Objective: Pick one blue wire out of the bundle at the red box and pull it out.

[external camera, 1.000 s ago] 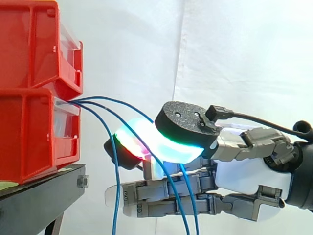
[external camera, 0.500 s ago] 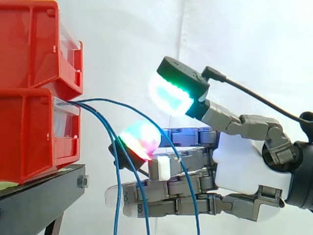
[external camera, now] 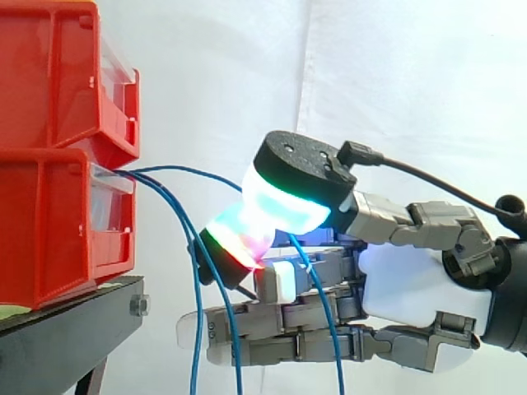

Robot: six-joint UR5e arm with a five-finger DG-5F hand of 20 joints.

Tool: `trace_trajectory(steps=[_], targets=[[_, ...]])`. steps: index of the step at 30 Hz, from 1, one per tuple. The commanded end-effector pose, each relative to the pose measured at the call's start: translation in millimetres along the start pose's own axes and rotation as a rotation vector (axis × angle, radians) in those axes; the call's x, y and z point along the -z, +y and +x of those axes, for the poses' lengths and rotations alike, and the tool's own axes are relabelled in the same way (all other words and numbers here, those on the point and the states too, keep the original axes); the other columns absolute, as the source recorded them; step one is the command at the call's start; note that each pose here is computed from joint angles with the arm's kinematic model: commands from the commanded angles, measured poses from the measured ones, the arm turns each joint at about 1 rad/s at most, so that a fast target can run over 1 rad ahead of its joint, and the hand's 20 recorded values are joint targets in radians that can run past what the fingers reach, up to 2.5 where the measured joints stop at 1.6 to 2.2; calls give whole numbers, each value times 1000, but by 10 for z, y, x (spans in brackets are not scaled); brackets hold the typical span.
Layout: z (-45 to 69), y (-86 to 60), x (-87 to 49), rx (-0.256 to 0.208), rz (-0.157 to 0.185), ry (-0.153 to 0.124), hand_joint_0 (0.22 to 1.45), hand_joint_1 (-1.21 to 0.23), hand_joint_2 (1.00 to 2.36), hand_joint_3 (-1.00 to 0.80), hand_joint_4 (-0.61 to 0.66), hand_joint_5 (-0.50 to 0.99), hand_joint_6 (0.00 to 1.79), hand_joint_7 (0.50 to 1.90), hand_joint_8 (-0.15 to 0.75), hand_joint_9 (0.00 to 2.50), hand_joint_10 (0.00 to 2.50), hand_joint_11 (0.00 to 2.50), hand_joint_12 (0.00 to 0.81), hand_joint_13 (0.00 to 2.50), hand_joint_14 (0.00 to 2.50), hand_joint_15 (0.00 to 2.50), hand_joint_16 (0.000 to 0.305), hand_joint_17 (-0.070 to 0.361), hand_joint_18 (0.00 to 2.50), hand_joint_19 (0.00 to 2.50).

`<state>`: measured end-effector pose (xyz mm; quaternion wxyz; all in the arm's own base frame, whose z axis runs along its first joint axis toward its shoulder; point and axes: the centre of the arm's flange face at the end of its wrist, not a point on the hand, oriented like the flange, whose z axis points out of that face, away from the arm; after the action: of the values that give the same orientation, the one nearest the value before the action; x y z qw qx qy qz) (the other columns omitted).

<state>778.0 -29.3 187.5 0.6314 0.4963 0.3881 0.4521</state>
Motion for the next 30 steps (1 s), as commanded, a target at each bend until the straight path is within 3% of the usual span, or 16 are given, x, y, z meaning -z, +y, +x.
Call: trace_trajectory(steps=[1,2,4,6,7,9,10,14,16,26,28,30], targets=[[0,-2,0,0,0,0,620,-868,1004,-436,138,-112,848,1102,205,1118,24,852,329,593,15,379,46,105,355,272],[0,-4,1,1,1,0,608,-863,1002,-463,148,-112,849,1094,205,1117,24,848,330,593,15,372,47,105,355,278],[0,-2,0,0,0,0,532,-674,1000,-500,162,-100,833,1093,204,1155,23,830,337,602,15,380,49,110,366,302],[0,-4,1,1,1,0,530,-555,1000,-495,158,-80,785,1115,200,1182,23,794,336,604,15,375,49,110,361,321],[0,-2,0,0,0,0,548,-457,1002,-467,158,-59,703,1210,189,1180,24,793,331,601,15,379,48,108,344,327],[0,-4,1,1,1,0,570,-411,1005,-435,184,-43,637,1287,183,1194,23,760,326,596,15,374,47,106,330,337],[0,-4,1,1,1,0,583,-407,1007,-408,211,-27,581,1391,178,1196,24,743,323,598,15,373,47,105,324,347],[0,-4,1,1,1,0,603,-487,1010,-318,276,-11,517,1496,183,1240,24,719,341,629,14,360,50,113,362,326],[0,-2,0,0,0,0,610,-611,1011,-255,251,-11,526,1474,201,1240,23,732,351,637,14,353,52,116,385,307],[0,-2,0,0,0,0,586,-741,1009,-193,206,-12,595,1392,217,1262,20,776,374,636,15,358,56,126,414,284],[1,-1,-1,-1,-2,0,543,-759,1008,-348,161,-35,655,1325,200,1235,24,799,350,614,14,359,51,115,380,315],[1,-1,-1,1,-2,0,519,-653,1004,-434,151,-35,663,1286,181,1243,23,797,336,610,15,370,48,108,363,334]])
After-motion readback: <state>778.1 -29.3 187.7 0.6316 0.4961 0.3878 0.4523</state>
